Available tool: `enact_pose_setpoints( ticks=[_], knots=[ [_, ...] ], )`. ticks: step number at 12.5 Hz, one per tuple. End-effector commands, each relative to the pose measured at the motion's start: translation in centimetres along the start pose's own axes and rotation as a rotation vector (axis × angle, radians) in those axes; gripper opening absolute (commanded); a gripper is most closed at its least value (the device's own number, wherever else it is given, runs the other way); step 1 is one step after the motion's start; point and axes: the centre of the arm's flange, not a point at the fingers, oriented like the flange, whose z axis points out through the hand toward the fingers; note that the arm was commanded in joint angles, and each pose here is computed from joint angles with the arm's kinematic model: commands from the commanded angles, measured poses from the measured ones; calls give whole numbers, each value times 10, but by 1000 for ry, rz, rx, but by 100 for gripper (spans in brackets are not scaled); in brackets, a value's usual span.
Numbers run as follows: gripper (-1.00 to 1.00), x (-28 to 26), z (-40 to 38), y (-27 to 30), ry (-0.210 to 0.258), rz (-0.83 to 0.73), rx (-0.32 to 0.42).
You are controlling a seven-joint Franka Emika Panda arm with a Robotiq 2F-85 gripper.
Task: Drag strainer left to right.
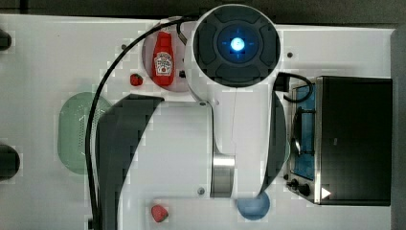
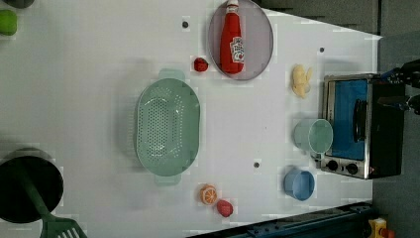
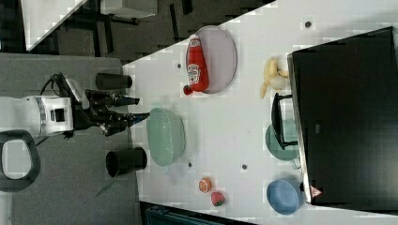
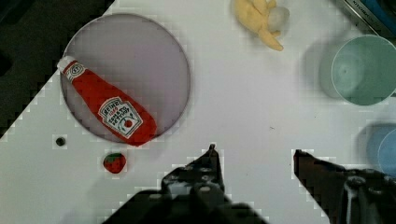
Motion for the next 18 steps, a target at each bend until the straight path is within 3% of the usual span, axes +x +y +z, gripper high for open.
enact_pose_setpoints(
  ticks=[1, 3, 7, 11, 14, 18],
  knots=[
    [59, -74, -97, 122, 3, 53, -6],
    [100, -78, -94, 117, 1, 40, -9],
    [100, -135, -76, 50, -15, -114, -21],
    [100, -215, -26, -46, 35, -169, -40],
    [100, -273, 30, -106, 24, -1, -29],
    [100, -322, 111, -161, -35, 331, -6]
  ],
)
